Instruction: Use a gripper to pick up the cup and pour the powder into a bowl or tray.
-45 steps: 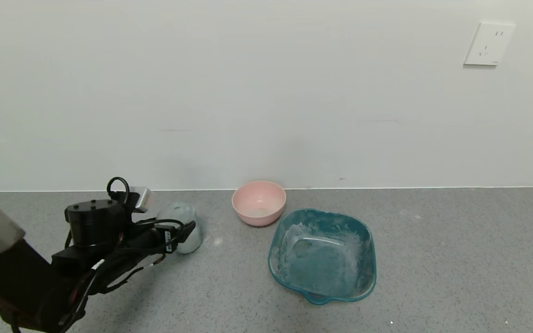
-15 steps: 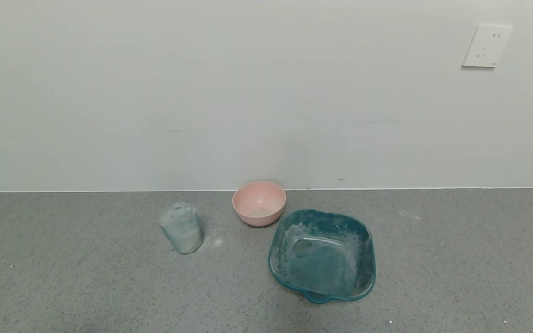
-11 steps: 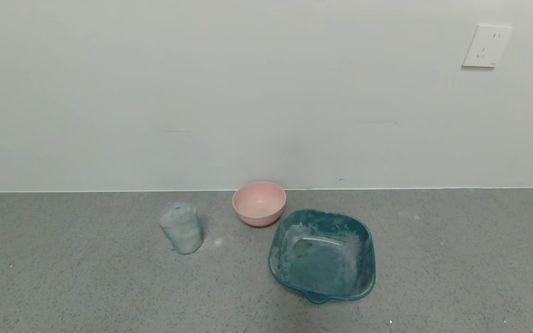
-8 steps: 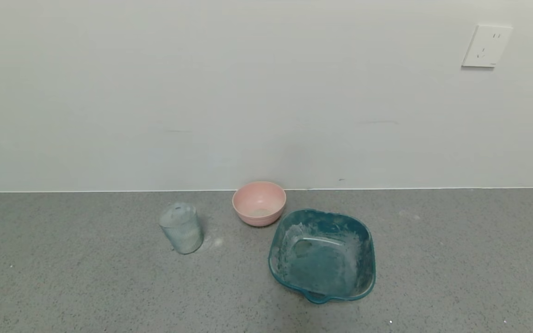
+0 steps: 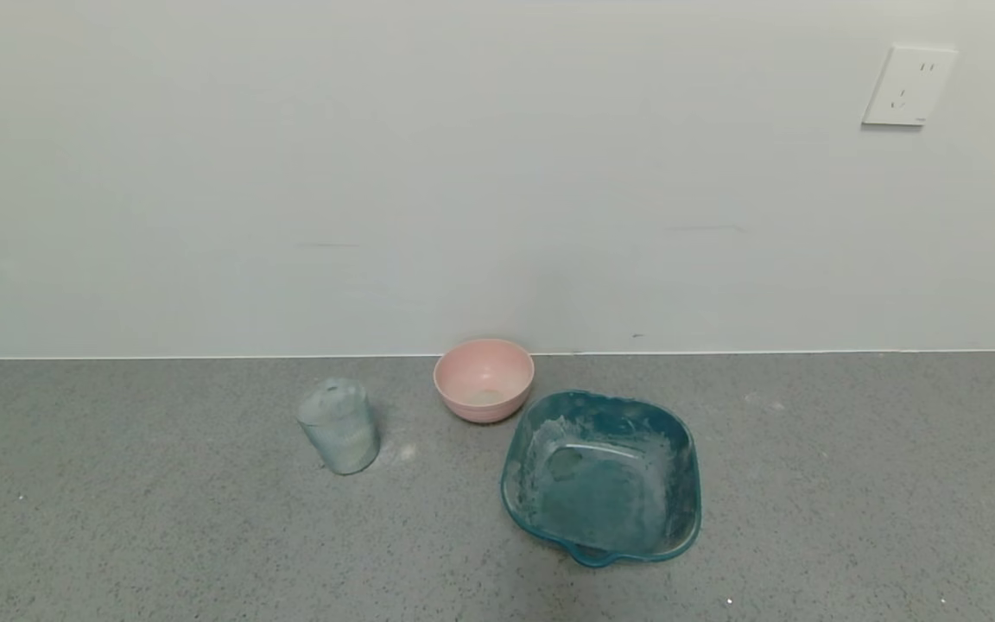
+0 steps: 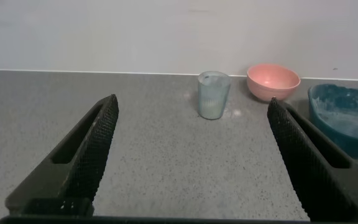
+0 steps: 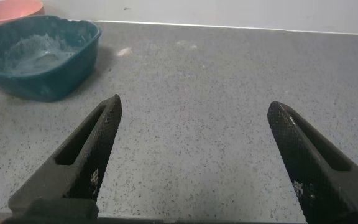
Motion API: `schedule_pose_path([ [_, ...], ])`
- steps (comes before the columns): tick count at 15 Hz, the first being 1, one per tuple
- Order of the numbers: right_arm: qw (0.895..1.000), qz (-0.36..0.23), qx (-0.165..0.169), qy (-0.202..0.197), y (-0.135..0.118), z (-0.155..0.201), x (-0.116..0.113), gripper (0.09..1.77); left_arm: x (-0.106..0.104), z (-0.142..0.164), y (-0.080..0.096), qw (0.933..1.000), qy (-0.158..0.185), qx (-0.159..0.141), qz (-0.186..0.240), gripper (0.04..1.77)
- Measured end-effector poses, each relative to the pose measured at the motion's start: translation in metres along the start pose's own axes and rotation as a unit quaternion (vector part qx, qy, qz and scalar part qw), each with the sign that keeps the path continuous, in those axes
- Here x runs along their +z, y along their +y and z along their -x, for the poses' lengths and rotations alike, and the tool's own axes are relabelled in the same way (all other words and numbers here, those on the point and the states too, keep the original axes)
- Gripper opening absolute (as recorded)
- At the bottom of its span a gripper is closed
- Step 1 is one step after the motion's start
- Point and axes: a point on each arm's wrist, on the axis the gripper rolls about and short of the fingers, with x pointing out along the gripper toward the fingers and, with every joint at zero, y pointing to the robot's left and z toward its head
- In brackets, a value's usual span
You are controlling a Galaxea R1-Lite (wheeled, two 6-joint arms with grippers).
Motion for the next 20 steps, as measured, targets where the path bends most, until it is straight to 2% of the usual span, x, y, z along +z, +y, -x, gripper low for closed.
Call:
schedule_pose_path([
  [2,1.000,0.000,0.000,0.000,0.000,0.000,0.000,1.71,-0.012,-0.003,0.000,1.0000,-0.009,-0.003,0.000,1.72],
  [7,1.000,0.000,0.000,0.000,0.000,0.000,0.000,1.71,-0.040,-0.007,-0.001,0.9998,0.012,-0.016,-0.001,1.72],
  [11,1.000,0.000,0.000,0.000,0.000,0.000,0.000,1.71,-0.060,-0.015,-0.001,0.9998,0.008,-0.018,-0.008,1.72],
  [17,1.000,0.000,0.000,0.000,0.000,0.000,0.000,1.71,-0.086,-0.021,-0.002,0.9985,0.043,-0.022,-0.025,1.72],
  [20,1.000,0.000,0.000,-0.001,0.000,0.000,0.000,1.71,-0.092,-0.022,-0.002,0.9976,0.060,-0.024,-0.026,1.72],
])
